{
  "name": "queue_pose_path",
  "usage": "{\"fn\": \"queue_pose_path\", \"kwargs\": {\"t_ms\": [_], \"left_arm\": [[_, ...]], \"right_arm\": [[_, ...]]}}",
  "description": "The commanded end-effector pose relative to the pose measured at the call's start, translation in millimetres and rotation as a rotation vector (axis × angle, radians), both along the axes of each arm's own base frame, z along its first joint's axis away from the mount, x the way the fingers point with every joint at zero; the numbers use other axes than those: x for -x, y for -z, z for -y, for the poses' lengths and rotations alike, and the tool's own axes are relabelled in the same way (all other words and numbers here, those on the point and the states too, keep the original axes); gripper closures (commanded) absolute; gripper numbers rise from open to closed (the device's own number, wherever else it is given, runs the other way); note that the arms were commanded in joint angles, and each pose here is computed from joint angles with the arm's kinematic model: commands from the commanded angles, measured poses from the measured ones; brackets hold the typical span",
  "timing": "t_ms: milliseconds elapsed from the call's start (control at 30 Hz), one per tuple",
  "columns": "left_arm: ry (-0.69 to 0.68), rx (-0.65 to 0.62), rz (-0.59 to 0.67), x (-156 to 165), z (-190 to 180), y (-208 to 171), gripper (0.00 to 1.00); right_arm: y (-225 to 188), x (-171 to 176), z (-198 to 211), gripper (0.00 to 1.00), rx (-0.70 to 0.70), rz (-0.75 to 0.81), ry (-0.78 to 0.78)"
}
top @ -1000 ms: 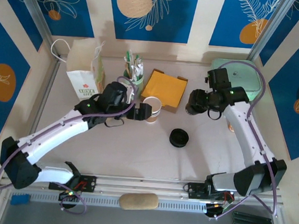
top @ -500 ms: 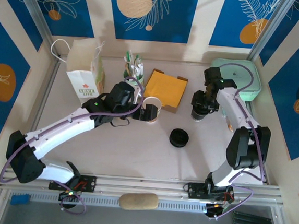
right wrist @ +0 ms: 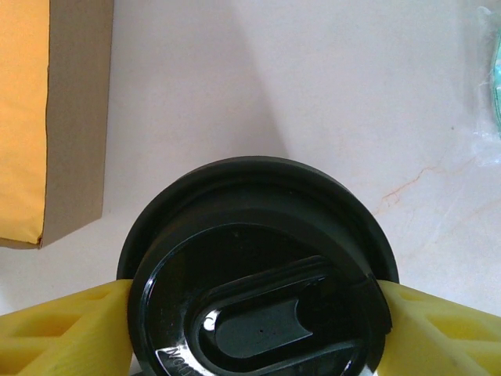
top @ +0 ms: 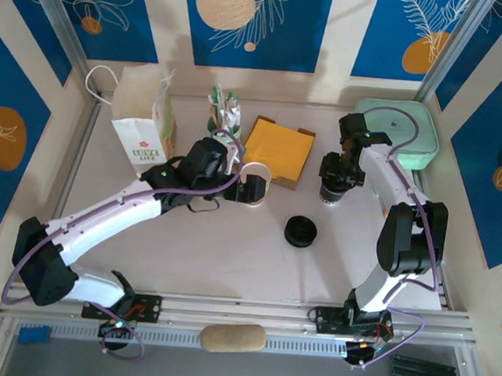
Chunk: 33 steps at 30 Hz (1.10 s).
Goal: Pack the takeout coffee
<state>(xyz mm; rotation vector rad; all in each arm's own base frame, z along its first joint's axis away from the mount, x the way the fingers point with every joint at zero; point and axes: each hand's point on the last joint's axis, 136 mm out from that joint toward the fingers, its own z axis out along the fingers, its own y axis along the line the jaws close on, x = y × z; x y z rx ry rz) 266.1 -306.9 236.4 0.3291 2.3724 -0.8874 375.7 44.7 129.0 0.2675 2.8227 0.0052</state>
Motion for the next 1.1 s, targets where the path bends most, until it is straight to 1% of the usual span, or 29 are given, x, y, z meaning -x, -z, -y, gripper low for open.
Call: {"fn": "queue_pose_path", "kwargs": {"t_ms": [0,200,633,667,700,733,1067], "left_arm": [[0.011,0.008,0.032,-2,5,-9,0.01],[0.009,0.011,0.035,-2,4,-11,0.01],[0.012,0.01,0.037,-1,4,-12,0.01],[0.013,0.01,0.04,-1,4,-12,0.0],[0.01,0.009,0.039,-1,4,-12,0.01],[0.01,0.006,0.041,-1,3,-12,0.01],[0.007,0.006,0.046,0,2,-14,0.01]], "right_arm": [[4,-1,0,0.26,0.003,-0.013,-0.01],[-1,-3,-2,0.19,-0.015,-0.002,-0.008],[-25,-10,-15,0.13,-0.083,0.045,-0.033],[-27,-11,-15,0.11,-0.086,0.05,-0.035],[-30,-12,-16,0.06,-0.089,0.055,-0.036],[-32,-12,-15,0.06,-0.089,0.059,-0.035],[-43,-12,-13,0.05,-0.086,0.083,-0.039]]}}
